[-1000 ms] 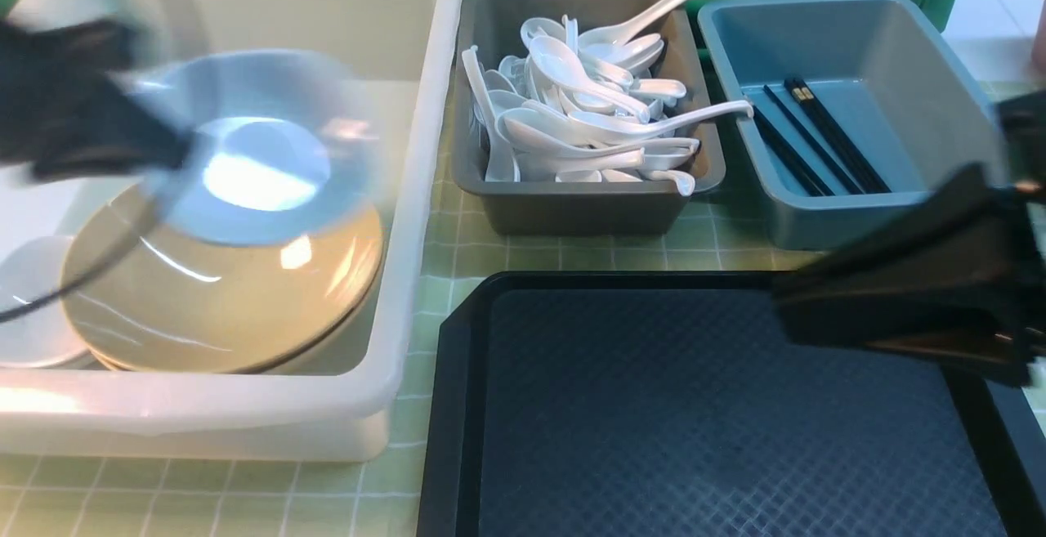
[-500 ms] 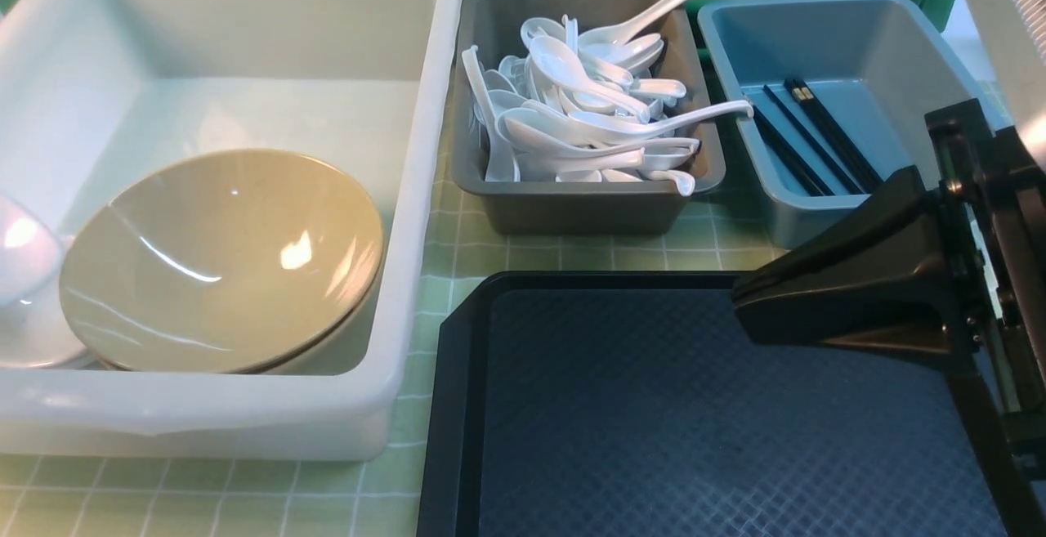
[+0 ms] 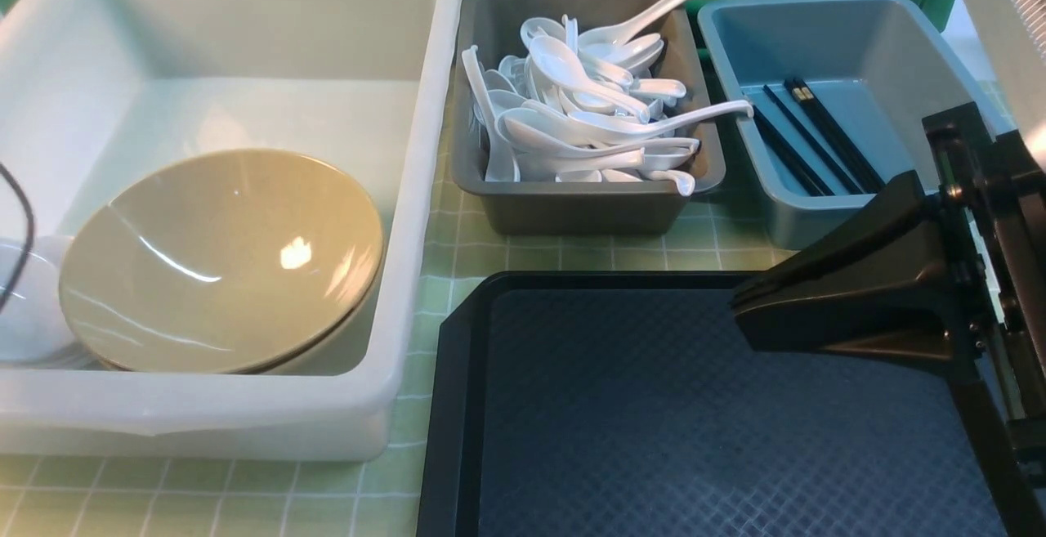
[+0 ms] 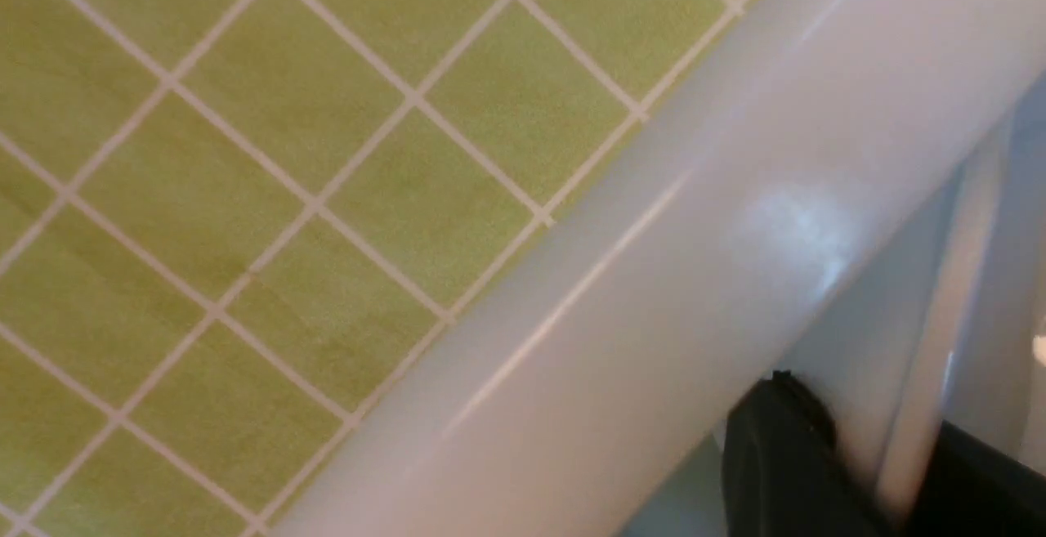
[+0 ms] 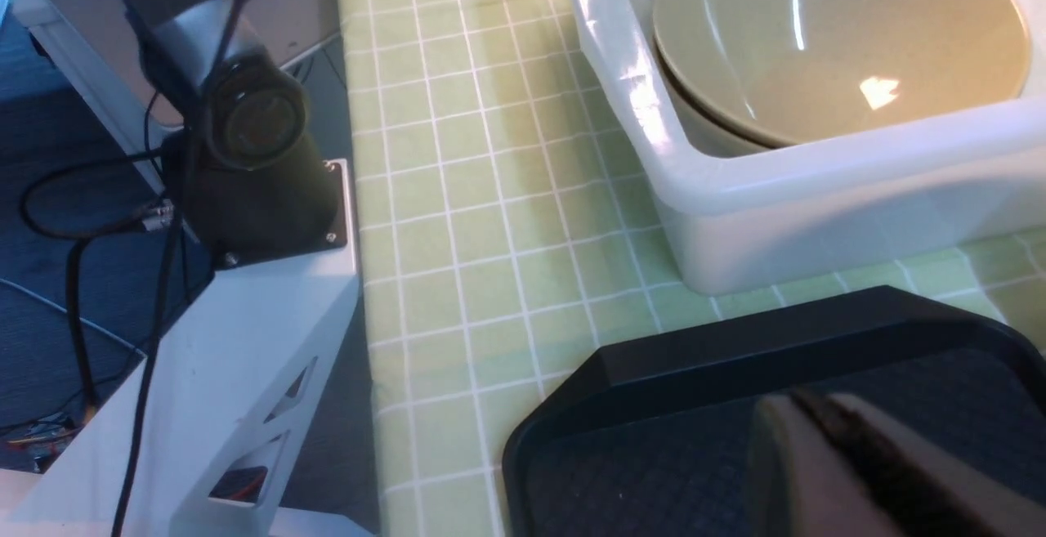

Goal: On green table put chopsticks spoon bowls plates into blue grey white boxes.
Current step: 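Place the white bowl into the white bin with the other dishes with the left gripper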

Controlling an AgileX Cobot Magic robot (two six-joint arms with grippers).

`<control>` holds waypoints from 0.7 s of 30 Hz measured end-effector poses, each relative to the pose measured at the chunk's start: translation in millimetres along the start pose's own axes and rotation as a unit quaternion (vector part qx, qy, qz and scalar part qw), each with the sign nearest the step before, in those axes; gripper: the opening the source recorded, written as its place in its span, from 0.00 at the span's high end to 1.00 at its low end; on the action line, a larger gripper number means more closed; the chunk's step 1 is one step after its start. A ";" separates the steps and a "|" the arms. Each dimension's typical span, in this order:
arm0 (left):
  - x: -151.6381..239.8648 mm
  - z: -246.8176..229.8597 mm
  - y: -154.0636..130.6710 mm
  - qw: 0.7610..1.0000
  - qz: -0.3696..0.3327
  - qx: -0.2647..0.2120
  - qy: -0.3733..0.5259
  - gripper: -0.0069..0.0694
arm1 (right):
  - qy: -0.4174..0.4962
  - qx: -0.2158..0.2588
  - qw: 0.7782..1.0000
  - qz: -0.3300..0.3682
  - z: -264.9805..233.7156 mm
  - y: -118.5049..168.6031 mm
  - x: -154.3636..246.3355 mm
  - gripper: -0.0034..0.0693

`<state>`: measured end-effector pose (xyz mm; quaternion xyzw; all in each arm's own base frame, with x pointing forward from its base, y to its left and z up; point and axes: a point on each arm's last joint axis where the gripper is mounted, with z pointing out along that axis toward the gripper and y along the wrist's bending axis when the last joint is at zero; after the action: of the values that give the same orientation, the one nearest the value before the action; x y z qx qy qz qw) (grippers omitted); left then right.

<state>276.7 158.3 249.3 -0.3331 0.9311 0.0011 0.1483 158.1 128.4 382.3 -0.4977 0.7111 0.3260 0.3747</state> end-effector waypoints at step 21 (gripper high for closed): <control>-10.0 -45.5 -12.6 0.998 0.003 -0.047 0.036 0.07 | 0.006 0.087 0.996 0.021 -1.1 -16.0 1.5 0.89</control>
<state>279.3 150.0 296.8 -0.3367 0.9358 0.0336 0.0989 172.7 122.1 380.1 -0.4502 0.7493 0.2680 0.4049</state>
